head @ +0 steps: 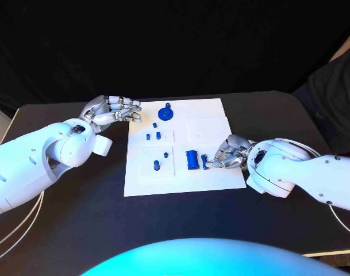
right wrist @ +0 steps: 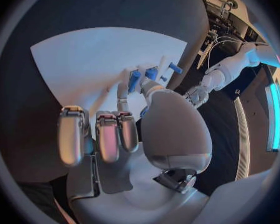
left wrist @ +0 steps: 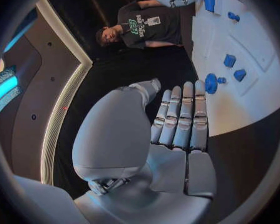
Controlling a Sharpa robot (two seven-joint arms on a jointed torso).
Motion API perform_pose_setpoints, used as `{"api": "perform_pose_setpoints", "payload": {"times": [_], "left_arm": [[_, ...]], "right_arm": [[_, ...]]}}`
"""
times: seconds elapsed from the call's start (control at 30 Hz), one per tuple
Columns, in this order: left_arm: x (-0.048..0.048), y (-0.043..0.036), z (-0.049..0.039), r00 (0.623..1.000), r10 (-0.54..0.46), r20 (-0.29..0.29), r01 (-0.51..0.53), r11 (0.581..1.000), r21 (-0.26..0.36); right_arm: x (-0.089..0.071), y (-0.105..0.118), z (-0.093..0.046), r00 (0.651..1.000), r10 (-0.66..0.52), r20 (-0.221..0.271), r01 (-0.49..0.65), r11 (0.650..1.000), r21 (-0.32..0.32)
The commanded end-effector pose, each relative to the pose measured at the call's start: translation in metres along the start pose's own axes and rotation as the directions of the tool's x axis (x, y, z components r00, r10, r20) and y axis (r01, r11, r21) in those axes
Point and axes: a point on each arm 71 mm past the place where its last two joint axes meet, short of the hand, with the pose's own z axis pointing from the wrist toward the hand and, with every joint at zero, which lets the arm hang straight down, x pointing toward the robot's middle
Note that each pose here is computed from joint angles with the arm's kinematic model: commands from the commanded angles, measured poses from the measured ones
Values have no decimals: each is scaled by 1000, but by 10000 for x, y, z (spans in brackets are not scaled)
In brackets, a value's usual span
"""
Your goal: Assemble the parts on the task board
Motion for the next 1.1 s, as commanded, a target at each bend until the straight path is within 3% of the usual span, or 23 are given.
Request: {"api": "perform_pose_setpoints", "payload": {"times": [0.03, 0.27, 1.1], "left_arm": [[20, -1, 2, 1000, -9, -17, 9, 1000, 4], [23, 8, 0, 1000, -10, -19, 10, 1000, 1], [22, 6, -4, 1000, -9, -15, 9, 1000, 4]], "right_arm": [[37, 19, -23, 999, -2, -44, 1, 1000, -31], [39, -13, -23, 999, -2, -48, 1, 1000, -17], [72, -3, 131, 1000, -12, 19, 11, 999, 34]]}}
